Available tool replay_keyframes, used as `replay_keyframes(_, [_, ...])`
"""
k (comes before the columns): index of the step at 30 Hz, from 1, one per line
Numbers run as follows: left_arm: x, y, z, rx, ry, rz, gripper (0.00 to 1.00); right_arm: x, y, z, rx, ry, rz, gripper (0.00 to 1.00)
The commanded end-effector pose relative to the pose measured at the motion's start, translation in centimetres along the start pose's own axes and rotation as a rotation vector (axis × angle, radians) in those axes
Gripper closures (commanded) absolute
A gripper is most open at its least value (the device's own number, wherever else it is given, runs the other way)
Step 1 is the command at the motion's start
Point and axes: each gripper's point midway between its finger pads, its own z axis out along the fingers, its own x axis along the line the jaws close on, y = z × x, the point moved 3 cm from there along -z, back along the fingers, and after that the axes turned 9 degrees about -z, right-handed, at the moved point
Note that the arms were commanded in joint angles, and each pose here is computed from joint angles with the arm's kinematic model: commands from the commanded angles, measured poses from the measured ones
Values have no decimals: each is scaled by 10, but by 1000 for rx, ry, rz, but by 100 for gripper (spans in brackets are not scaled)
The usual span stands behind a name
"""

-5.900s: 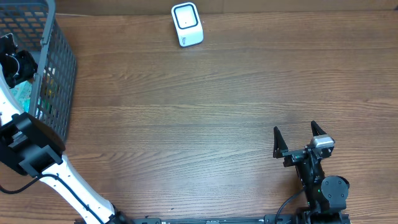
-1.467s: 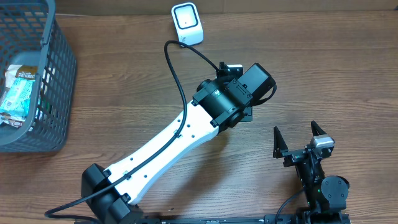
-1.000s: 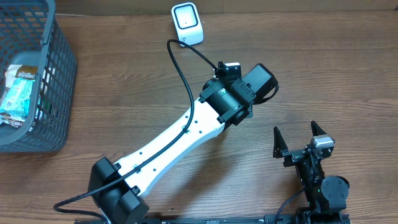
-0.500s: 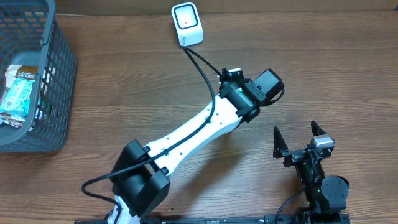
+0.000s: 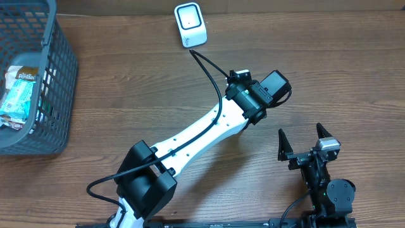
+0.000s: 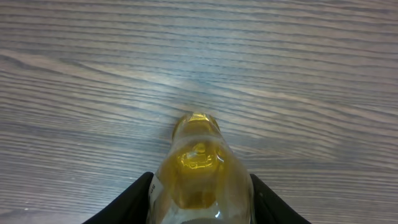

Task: Scan the item barcode
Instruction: 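Lower the bottle upright onto the table near the right gripper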

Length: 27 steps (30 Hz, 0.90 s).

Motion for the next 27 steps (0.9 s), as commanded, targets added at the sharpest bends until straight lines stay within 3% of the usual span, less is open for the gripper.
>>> replay_keyframes(1, [-5,-7,2,-1,-8,-1,57,0,-2,0,-1,-1,-5,0])
replay_keyframes(27, [-8,-16,0,17,-16,15,56,0,-2,0,-1,-1,-5,0])
